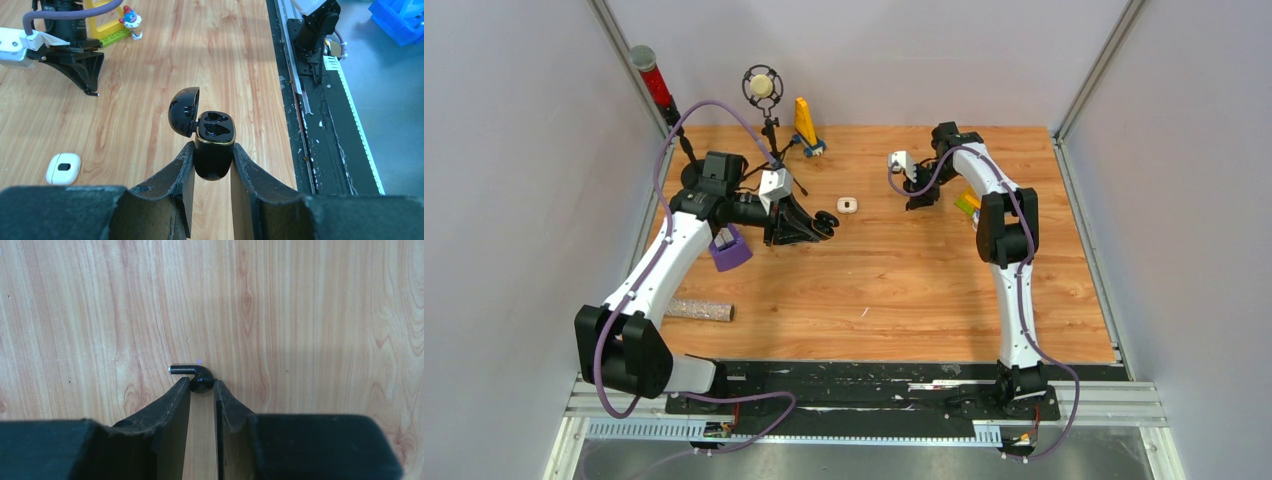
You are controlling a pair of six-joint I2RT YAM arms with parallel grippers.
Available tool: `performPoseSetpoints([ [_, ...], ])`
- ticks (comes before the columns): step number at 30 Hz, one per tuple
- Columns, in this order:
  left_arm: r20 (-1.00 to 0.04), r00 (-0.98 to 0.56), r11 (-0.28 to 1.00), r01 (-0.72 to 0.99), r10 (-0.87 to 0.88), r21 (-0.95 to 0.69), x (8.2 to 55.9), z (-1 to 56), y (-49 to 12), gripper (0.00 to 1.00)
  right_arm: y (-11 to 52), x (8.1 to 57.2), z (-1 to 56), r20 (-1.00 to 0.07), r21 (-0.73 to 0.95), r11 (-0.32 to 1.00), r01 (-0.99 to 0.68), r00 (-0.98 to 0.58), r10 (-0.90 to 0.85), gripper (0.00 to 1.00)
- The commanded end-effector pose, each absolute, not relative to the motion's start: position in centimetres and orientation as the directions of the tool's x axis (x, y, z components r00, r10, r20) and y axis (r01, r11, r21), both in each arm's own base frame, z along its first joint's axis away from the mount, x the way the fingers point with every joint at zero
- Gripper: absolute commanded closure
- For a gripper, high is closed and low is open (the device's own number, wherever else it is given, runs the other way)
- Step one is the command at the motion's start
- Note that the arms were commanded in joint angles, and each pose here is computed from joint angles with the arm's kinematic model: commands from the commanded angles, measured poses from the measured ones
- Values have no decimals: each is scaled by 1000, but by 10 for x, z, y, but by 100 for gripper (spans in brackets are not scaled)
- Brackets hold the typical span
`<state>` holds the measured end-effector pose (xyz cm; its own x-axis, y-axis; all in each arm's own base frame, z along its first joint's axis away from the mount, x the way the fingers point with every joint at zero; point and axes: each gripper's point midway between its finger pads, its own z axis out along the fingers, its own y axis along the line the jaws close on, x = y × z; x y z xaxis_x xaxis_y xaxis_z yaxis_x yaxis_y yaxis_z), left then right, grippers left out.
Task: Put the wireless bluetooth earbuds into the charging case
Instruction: Pick up the earbud from the center of the board.
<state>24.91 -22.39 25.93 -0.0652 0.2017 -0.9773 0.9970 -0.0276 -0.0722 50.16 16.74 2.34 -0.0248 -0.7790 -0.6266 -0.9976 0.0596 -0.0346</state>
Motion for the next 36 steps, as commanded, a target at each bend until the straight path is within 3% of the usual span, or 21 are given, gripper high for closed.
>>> performPoseSetpoints([
  [1, -985, -12, -53, 998, 174, -21, 250, 277, -227, 100, 173, 502, 36, -641, -84, 15, -996, 43, -767, 77],
  [14, -984, -14, -43, 999, 179, -22, 252, 277, -227, 100, 181, 505, 70, -680, -141, 19, -990, 83, -729, 81],
  [23, -983, -18, -28, 999, 183, -23, 254, 276, -227, 100, 182, 499, 114, -715, -158, 115, -981, 33, -698, 83],
  [36, -954, -228, 148, 968, 197, -201, 296, 241, -255, 100, 169, 495, 253, -743, -436, 429, -791, 47, -668, 81],
])
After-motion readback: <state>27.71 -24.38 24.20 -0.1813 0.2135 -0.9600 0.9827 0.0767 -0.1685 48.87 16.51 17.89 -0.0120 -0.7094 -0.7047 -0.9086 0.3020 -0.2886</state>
